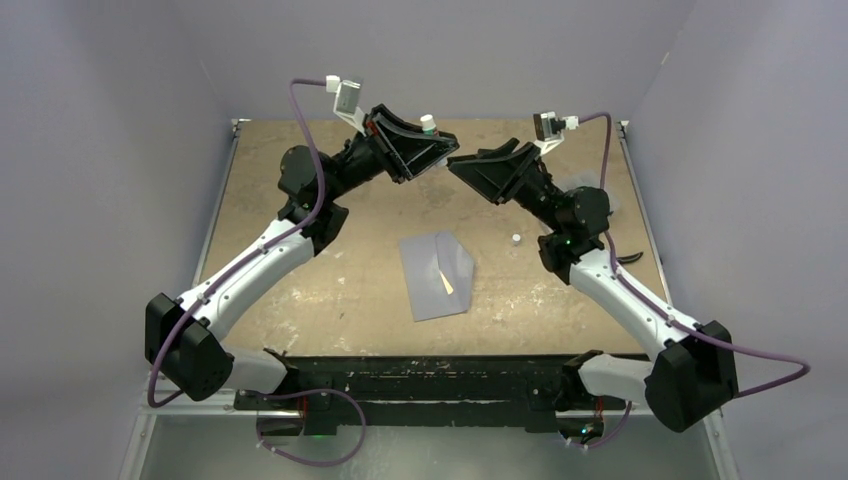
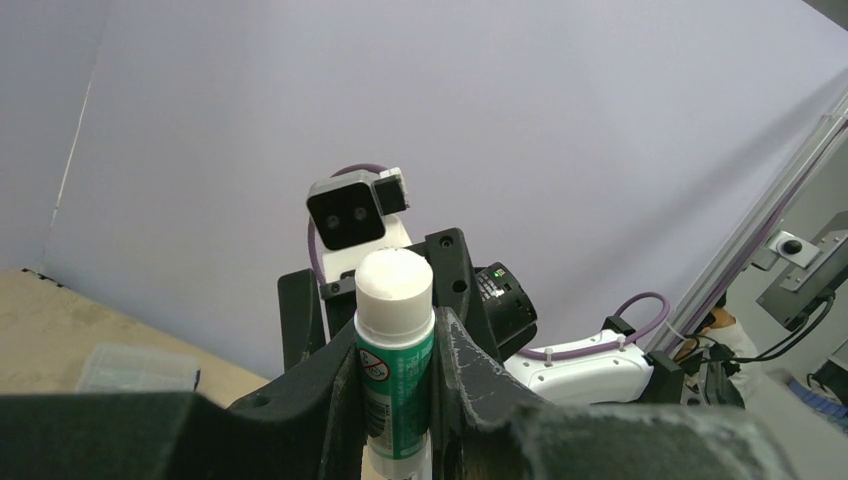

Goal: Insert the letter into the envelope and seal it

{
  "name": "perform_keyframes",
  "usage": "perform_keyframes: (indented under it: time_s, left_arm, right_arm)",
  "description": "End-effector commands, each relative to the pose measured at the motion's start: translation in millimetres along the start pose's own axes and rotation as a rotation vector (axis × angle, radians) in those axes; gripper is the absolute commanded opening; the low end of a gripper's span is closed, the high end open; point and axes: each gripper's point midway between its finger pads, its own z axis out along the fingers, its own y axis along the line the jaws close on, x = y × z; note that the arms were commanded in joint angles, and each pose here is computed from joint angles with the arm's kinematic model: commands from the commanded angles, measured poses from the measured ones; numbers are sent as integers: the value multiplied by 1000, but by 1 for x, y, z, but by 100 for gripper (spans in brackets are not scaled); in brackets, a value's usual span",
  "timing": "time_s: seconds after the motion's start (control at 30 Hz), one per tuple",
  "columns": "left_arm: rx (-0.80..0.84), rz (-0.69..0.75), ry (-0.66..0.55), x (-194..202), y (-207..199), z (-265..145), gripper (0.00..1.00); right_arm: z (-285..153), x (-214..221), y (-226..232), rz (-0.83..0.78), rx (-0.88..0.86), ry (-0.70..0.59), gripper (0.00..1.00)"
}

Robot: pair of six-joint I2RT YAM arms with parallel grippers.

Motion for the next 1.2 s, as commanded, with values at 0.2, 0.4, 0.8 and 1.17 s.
perform_keyframes:
  time_s: [0.2, 0.4, 0.8, 1.17]
  left_arm:
    - [15, 14, -93, -22, -13, 0, 0]
    - [22, 13, -101, -22, -13, 0, 0]
    - [30, 15, -137, -28, -21, -6, 0]
    - [-122, 93, -63, -35, -18, -14, 55]
  right_arm:
    - [17, -10, 43, -87, -137, 5, 62]
    - [27, -10, 43, -65, -144, 10, 53]
    - [36, -4, 43, -54, -160, 22, 9]
    - [31, -2, 41, -80, -129, 21, 0]
